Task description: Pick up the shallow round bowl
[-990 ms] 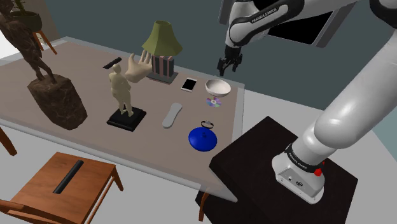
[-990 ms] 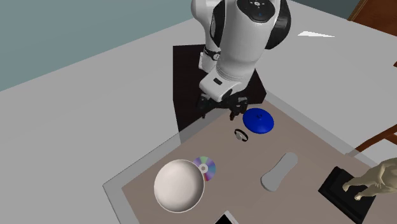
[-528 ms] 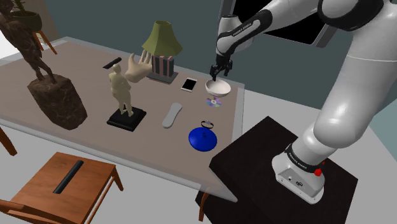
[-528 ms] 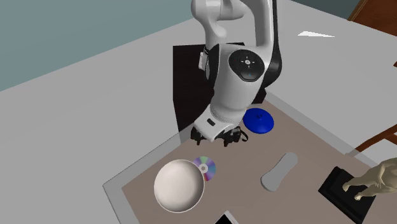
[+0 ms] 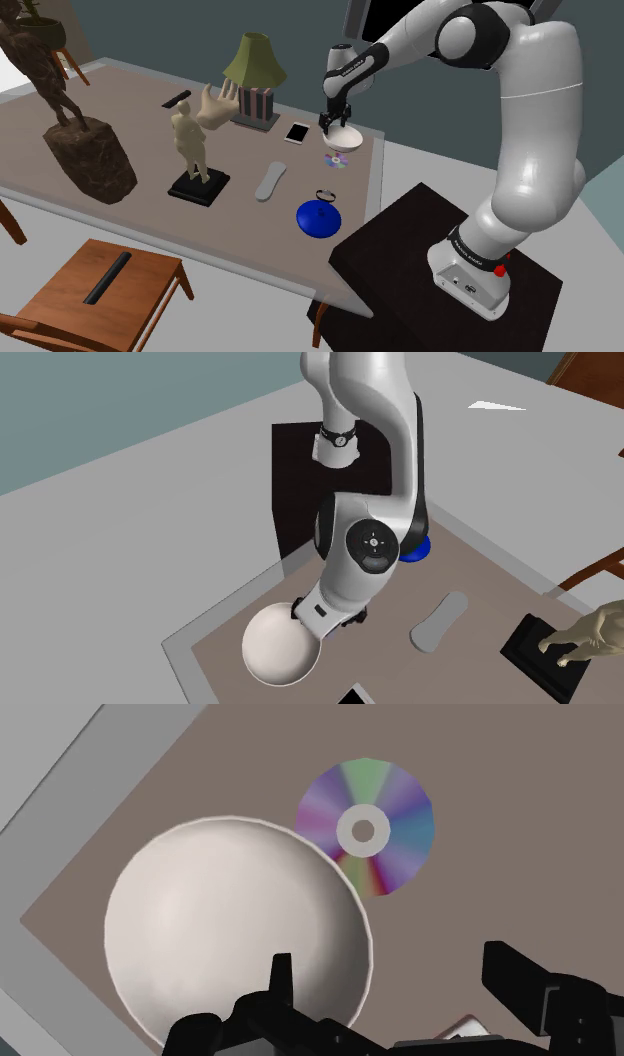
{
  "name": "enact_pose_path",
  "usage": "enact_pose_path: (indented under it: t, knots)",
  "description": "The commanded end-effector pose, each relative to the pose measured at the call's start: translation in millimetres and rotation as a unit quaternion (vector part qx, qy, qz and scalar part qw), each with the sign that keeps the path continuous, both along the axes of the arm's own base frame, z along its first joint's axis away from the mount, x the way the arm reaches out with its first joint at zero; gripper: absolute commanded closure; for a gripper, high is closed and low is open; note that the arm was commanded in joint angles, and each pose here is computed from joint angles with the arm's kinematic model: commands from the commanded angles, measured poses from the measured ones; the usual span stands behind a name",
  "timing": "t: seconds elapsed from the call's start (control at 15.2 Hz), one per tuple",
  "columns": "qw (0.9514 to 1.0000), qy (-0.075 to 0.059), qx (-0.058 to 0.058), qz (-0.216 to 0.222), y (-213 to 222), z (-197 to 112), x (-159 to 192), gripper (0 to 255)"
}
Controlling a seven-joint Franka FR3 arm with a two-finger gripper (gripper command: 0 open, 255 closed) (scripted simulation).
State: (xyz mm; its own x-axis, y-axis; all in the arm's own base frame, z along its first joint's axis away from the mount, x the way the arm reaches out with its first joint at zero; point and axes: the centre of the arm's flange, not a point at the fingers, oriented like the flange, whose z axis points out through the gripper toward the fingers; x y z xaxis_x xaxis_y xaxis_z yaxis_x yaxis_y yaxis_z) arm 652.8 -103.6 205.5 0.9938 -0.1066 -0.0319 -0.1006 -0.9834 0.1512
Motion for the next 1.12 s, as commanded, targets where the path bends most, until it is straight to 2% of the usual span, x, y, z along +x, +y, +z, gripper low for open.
enact_pose_path:
  t: [0.0,0.07,0.59,0.73,0.79,1.06]
  knots:
    - [1.0000,0.002,-0.003,-0.001,-5.1,-18.1,16.2,0]
    - [1.0000,0.003,-0.004,-0.001,-8.1,-28.2,24.4,0]
    - [1.0000,0.003,-0.004,-0.001,-8.3,-68.8,24.8,0]
    - [1.0000,0.003,-0.004,-0.001,-8.3,-68.8,24.8,0]
    - [1.0000,0.003,-0.004,-0.001,-8.4,-68.7,24.5,255]
    - [1.0000,0.003,-0.004,-0.001,-8.6,-68.6,24.5,255]
